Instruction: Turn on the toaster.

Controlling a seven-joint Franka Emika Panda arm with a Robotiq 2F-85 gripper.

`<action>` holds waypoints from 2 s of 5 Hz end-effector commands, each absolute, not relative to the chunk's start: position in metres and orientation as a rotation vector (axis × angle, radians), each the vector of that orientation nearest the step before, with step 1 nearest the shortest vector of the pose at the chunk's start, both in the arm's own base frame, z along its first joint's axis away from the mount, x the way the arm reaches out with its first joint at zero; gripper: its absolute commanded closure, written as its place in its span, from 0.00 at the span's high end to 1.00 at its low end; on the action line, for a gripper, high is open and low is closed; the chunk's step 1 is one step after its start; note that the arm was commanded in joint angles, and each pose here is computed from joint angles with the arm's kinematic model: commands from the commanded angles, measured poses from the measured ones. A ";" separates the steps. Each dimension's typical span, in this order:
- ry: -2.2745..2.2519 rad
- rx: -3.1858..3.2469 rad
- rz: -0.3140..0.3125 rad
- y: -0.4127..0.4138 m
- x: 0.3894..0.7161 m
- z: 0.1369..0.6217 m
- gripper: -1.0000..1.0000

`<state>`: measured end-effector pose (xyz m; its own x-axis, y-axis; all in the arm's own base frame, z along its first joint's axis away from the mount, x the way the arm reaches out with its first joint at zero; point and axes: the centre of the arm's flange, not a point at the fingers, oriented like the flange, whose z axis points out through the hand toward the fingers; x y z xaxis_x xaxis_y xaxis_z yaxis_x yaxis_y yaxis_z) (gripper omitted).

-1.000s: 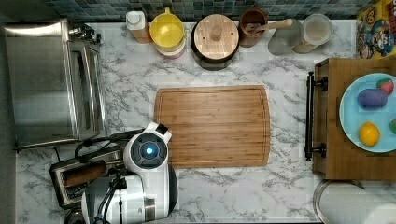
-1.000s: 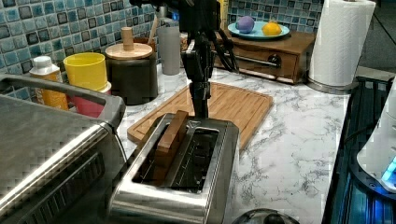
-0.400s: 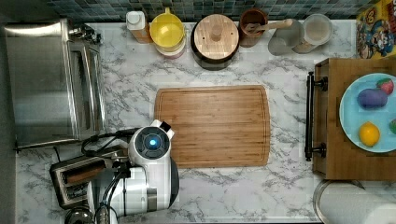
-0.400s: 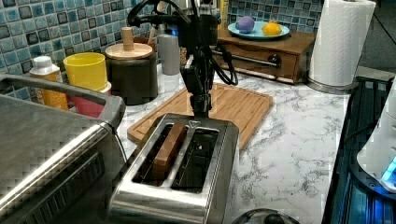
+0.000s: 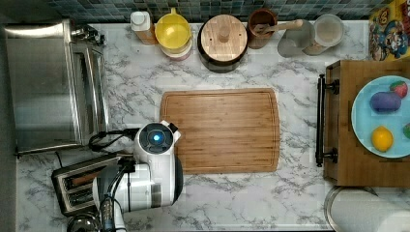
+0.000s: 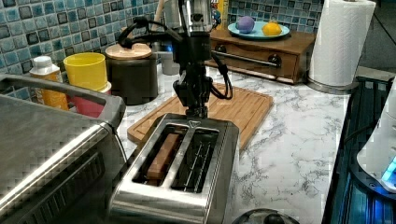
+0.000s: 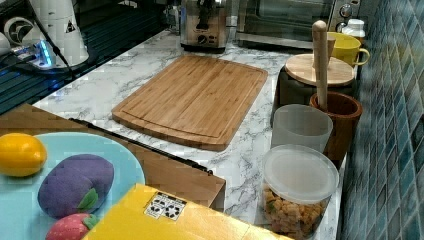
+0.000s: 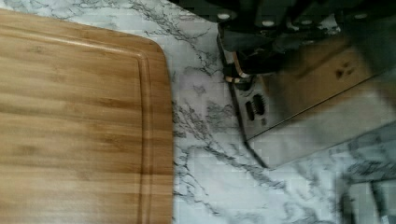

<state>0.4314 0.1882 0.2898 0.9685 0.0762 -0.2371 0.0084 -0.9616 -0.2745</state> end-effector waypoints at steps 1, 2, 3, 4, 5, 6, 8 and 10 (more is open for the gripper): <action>0.015 -2.953 0.603 0.184 0.376 0.208 0.00; 0.015 -2.953 0.603 0.184 0.376 0.208 0.00; 0.015 -2.953 0.603 0.184 0.376 0.208 0.00; 0.015 -2.953 0.603 0.184 0.376 0.208 0.00; 0.015 -2.953 0.603 0.184 0.376 0.208 0.00; 0.015 -2.953 0.603 0.184 0.376 0.208 0.00; 0.015 -2.953 0.602 0.184 0.376 0.208 0.00; 0.015 -2.953 0.603 0.184 0.376 0.208 0.00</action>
<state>0.4304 0.2012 0.2938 0.9728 0.0788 -0.2180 0.0297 -0.9750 -0.2201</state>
